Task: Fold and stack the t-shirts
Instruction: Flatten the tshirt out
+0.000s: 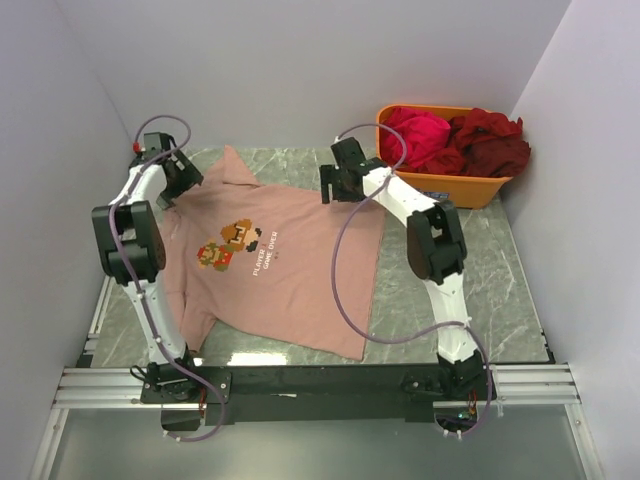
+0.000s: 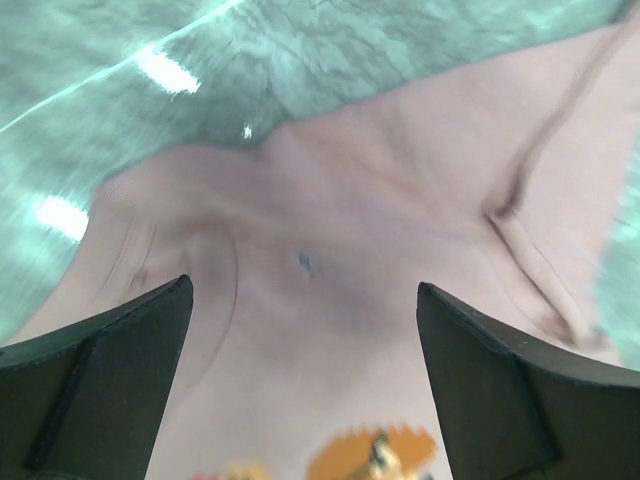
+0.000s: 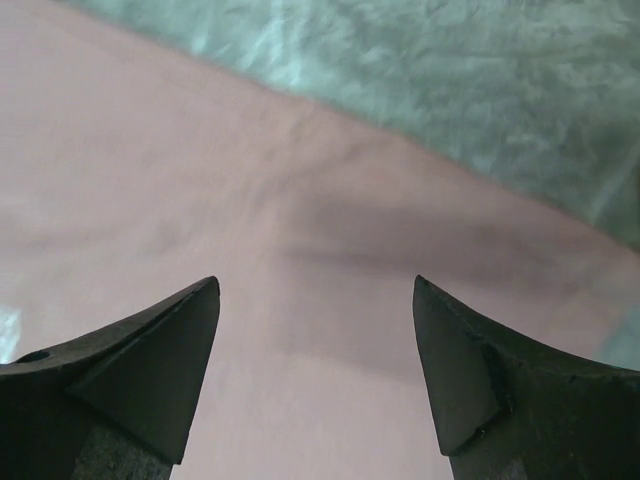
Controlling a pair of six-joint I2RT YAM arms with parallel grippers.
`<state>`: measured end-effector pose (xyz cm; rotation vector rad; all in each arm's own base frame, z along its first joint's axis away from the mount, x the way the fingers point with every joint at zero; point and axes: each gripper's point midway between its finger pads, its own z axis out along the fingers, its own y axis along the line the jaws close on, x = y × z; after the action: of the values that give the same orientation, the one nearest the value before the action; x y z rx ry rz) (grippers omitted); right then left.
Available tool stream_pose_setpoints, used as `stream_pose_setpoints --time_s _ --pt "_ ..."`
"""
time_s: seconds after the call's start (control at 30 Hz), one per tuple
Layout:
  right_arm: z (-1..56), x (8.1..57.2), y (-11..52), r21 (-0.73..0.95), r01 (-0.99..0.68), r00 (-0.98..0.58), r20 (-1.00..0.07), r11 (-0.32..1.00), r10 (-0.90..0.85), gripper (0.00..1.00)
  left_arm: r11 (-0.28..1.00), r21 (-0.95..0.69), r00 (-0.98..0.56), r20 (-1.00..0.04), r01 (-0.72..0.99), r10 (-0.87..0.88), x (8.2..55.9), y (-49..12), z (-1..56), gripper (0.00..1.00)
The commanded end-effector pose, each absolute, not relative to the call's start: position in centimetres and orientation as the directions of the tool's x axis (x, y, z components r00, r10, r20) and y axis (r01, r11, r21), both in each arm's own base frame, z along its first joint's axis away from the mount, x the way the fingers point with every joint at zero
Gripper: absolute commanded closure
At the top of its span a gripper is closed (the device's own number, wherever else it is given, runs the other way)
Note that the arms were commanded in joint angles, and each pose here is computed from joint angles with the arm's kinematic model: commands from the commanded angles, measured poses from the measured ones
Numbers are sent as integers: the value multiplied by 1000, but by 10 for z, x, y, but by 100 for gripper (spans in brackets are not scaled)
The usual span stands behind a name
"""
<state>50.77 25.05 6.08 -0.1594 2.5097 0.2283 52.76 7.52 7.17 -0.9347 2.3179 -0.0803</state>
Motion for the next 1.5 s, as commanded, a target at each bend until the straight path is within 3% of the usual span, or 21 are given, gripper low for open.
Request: stream_pose_setpoints --time_s 0.0,0.2,0.23,0.4,0.5,0.7,0.83,1.1,1.47 --pt "172 486 277 121 -278 -649 -755 953 -93 16 736 -343 -455 -612 -584 -647 510 75 156 1" --pt "164 395 292 184 -307 -689 -720 934 -84 16 692 -472 -415 -566 -546 -713 450 29 163 1" --pt "138 366 296 187 -324 -726 -677 927 -117 16 681 -470 -444 -523 -562 -727 430 18 139 0" --pt "103 278 325 385 -393 -818 -562 835 -125 16 701 -554 -518 -478 -449 -710 394 -50 126 0" --pt "80 261 324 406 -364 -856 -501 838 -128 16 728 -538 -536 -499 -424 -681 382 -66 127 1" --pt "43 285 306 324 -271 -879 -467 906 -96 16 727 -571 -576 -468 -381 -670 368 -83 104 1" --pt "25 314 285 326 -160 -912 -410 932 -13 18 738 -523 -615 -430 -427 -661 369 -81 78 1" --pt "-4 346 211 233 27 -928 -356 972 111 18 770 -396 -615 -463 -501 -638 377 -60 67 1" --pt "5 384 173 214 87 -896 -411 973 171 18 752 -319 -633 -407 -577 -658 385 -33 26 1"
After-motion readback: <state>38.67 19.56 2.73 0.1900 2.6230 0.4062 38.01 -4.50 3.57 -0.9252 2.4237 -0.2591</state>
